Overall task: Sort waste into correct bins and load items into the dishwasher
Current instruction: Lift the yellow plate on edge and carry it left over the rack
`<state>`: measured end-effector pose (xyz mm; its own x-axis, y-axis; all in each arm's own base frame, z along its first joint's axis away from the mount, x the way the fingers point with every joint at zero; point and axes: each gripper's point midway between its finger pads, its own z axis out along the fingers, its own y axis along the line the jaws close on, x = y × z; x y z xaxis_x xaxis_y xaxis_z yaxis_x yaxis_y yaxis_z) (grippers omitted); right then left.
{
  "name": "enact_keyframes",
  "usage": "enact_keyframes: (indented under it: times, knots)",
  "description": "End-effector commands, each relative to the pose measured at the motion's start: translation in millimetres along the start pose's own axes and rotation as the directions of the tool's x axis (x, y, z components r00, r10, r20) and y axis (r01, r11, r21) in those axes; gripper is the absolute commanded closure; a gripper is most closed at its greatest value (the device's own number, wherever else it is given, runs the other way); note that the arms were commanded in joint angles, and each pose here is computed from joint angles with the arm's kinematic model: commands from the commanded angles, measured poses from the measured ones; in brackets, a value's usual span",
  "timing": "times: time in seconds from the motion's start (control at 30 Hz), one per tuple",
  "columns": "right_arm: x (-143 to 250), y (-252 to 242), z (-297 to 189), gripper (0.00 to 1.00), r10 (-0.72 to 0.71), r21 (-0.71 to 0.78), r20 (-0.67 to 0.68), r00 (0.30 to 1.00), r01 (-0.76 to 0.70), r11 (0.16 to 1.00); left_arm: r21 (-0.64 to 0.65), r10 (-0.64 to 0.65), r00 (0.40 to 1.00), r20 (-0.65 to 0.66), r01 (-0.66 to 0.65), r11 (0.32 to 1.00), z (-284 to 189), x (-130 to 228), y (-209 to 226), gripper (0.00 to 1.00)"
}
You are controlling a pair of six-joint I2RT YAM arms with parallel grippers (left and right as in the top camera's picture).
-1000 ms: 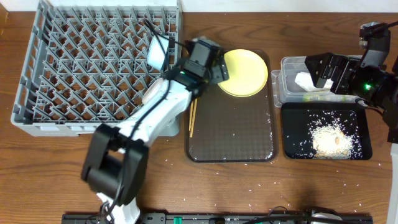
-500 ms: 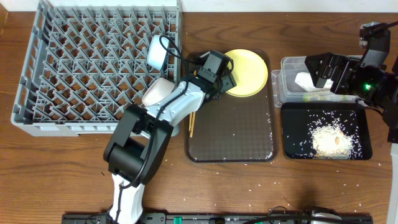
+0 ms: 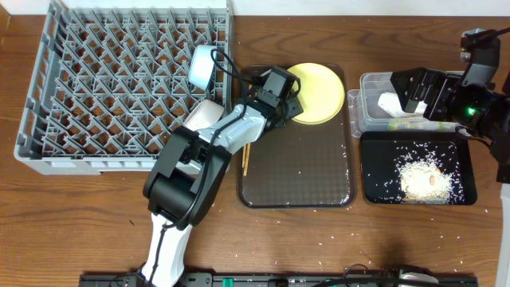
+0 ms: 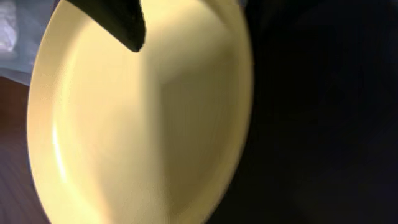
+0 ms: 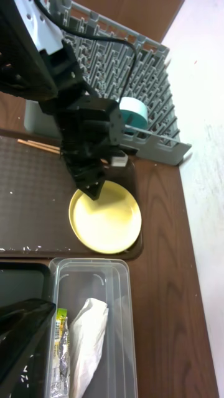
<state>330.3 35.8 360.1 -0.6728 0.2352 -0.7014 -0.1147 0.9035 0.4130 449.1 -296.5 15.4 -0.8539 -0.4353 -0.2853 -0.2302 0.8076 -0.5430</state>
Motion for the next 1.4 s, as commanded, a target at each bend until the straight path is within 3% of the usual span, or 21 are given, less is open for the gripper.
enact_keyframes:
  times: [0.0,0.2,0.23,0.47,0.73,1.03,1.37]
  knots:
    - [-4.0,-0.3,-3.9,0.01,0.005,-0.001,0.013,1.0,-0.005,1.0,-0.107,-0.063,0.992,-0.105,0.051,0.993,34.7,35.5,45.6,0.59]
    - [-4.0,-0.3,-3.9,0.01,0.005,-0.001,0.013,1.0,-0.005,1.0,-0.121,-0.088,0.991,-0.103,0.076,0.99,38.7,34.6,52.4,0.81]
    - [-4.0,-0.3,-3.9,0.01,0.005,-0.001,0.013,1.0,-0.005,1.0,-0.124,-0.087,0.991,-0.097,0.075,0.989,38.7,33.8,53.1,0.92]
    - [-4.0,-0.3,-3.9,0.01,0.005,-0.001,0.013,1.0,-0.005,1.0,-0.089,-0.091,0.992,-0.088,0.083,0.993,39.3,26.7,47.4,0.93]
    - [-4.0,-0.3,-3.9,0.01,0.005,-0.001,0.013,1.0,-0.005,1.0,0.201,-0.075,0.988,-0.138,0.102,0.974,25.5,-1.1,-4.2,0.92]
    - [-4.0,-0.3,-3.9,0.01,0.005,-0.001,0.013,1.0,-0.005,1.0,0.356,-0.02,0.989,-0.148,0.072,0.932,10.4,-15.8,-30.5,0.93]
    - [-4.0,-0.3,-3.9,0.01,0.005,-0.001,0.013,1.0,-0.005,1.0,0.494,0.082,0.997,0.003,-0.073,0.866,-54.6,-56.6,-77.3,0.92]
